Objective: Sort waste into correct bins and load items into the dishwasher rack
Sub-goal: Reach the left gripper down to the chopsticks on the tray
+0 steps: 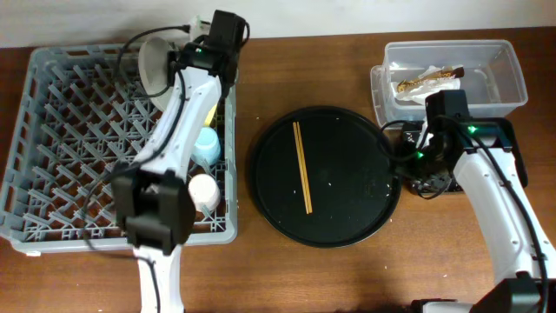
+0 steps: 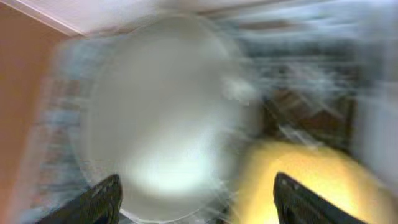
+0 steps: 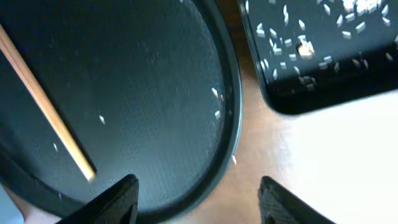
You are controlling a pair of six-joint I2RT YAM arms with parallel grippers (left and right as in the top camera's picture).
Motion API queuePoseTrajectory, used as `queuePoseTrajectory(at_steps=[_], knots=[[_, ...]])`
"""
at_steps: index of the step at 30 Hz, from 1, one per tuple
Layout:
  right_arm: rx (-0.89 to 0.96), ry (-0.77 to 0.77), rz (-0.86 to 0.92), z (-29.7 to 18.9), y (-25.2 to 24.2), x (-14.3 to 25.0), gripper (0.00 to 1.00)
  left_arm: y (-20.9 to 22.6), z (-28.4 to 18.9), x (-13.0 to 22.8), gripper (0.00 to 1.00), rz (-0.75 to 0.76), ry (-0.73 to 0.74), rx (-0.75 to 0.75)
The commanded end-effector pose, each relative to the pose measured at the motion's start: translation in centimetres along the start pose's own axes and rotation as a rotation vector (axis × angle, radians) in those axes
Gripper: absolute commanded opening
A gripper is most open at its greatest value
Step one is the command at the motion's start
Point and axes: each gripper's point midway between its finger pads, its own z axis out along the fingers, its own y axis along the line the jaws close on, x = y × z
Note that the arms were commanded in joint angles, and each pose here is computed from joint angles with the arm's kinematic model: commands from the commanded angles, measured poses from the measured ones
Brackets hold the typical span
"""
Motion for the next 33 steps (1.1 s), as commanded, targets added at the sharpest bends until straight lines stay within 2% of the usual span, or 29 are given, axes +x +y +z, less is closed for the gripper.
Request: queuePoseTrajectory(at_steps=[1,3,6,8,9,10,13,14,15,24,27,33], knots=[[-0.002,-0.059,-0.032,-3.6,0.5,-1.4,0.69,-8.0,-14.1,0.4,0.77,0.049,-0.015,0.705],[-0.009,-0.077,-0.034,-5.0,0.8,-1.8,0.77,-10.4,-17.5,2.9,0.77,0.128,0.031,0.770],[-0.010,-0.078,-0.030,-5.1,0.9,-1.9,0.84,-12.9,-18.8,6.9,0.77,0.116,0.177,0.761],[-0.007,-0.071,-0.029,-5.1,0.8,-1.7,0.84,-14.8,-17.9,8.9,0.75,0.073,0.248,0.742],[-0.006,-0.069,-0.029,-5.1,0.8,-1.7,0.84,-15.6,-17.1,9.5,0.61,0.041,0.275,0.733],[-0.007,-0.070,-0.029,-5.1,0.8,-1.7,0.85,-16.6,-16.2,10.2,0.58,-0.005,0.302,0.723],[-0.007,-0.070,-0.029,-5.1,0.8,-1.7,0.86,-20.5,-13.9,13.5,0.58,-0.092,0.370,0.755],[-0.007,-0.070,-0.029,-5.1,0.8,-1.7,0.95,-21.3,-13.8,14.1,0.58,-0.087,0.373,0.776],[-0.006,-0.071,-0.029,-5.1,0.8,-1.7,0.98,-21.9,-13.5,14.8,0.58,-0.088,0.378,0.778],[-0.007,-0.070,-0.029,-5.1,0.8,-1.7,0.98,-24.4,-9.7,20.7,0.56,-0.100,0.467,0.725],[-0.007,-0.070,-0.029,-5.1,0.8,-1.7,0.99,-24.5,-9.3,21.0,0.52,-0.095,0.475,0.715],[-0.007,-0.070,-0.029,-5.1,0.8,-1.7,0.98,-22.8,-10.3,21.3,0.53,0.037,0.502,0.695]])
